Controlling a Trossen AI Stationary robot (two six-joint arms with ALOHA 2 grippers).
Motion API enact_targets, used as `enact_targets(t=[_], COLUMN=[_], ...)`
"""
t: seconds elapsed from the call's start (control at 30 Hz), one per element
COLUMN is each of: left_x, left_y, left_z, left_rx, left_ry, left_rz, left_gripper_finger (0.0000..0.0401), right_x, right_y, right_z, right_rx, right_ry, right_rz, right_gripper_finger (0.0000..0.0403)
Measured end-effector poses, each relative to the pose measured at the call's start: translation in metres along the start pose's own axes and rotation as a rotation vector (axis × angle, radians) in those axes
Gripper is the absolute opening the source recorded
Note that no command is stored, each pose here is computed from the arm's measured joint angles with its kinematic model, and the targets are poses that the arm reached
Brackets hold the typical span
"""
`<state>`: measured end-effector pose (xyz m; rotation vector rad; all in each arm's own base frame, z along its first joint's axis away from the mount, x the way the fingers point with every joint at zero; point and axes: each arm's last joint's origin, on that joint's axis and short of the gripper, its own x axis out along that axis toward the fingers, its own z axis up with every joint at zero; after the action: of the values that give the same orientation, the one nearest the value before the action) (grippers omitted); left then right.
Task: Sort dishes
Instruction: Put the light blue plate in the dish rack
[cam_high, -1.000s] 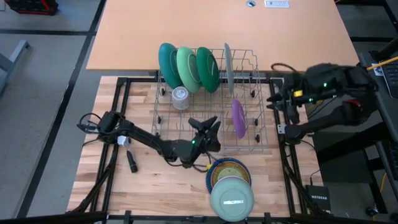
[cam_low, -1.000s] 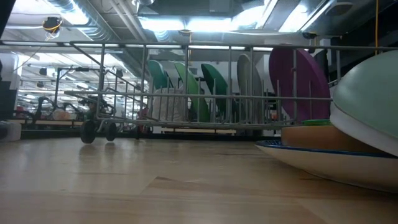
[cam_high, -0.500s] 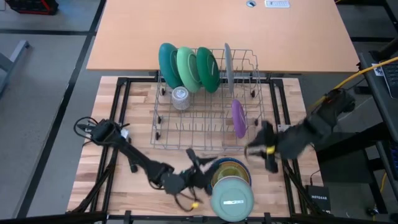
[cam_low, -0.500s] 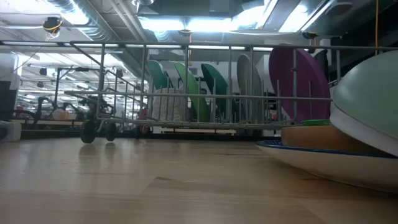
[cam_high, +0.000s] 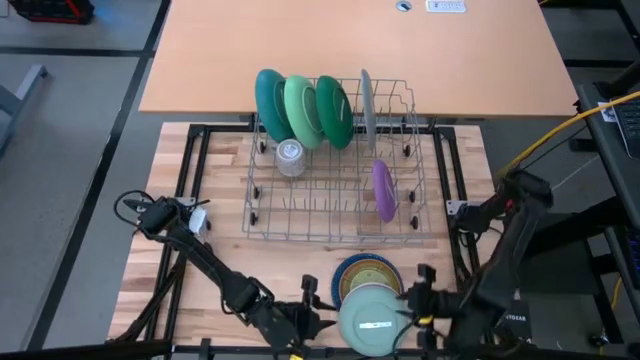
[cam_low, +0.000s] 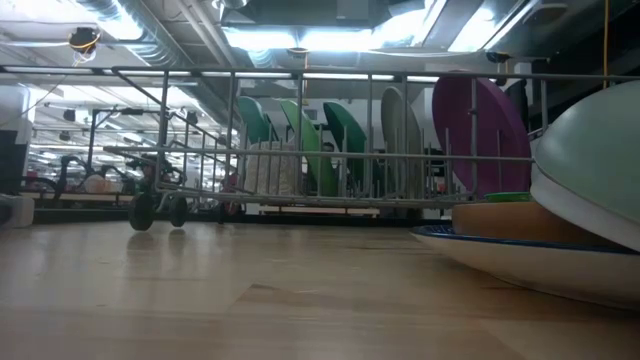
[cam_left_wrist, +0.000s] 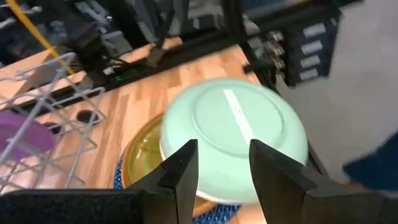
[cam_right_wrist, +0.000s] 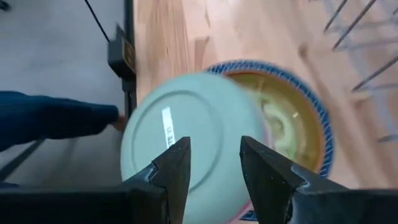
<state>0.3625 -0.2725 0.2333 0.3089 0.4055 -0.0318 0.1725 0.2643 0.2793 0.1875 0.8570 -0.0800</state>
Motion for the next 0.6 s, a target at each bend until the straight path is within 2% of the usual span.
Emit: enact_targets(t=[0.2,0.4,0.6], left_x=[0.002,0.010,0.013], left_y=[-0.001,0.000,0.000], left_z=[-0.011,-0.017,-0.020], left_rx=[0.124,0.130,0.191], left_ry=[0.041,0.063,0.073], left_rz=[-0.027,-0.033,-0.044], left_gripper_finger=[0.0133,0.0133,0.0133], right_x=[0.041,0.058,0.075], right_y=[0.021,0.028,0.026], right_z=[-0.021,-0.031,-0.031], right_rx=[0.007,0.003,-0.001], right_ry=[0.066,0.075,0.080], right_rz=[-0.027,-0.048,-0.101], right_gripper_finger=[0.0144,0.0144,0.0144])
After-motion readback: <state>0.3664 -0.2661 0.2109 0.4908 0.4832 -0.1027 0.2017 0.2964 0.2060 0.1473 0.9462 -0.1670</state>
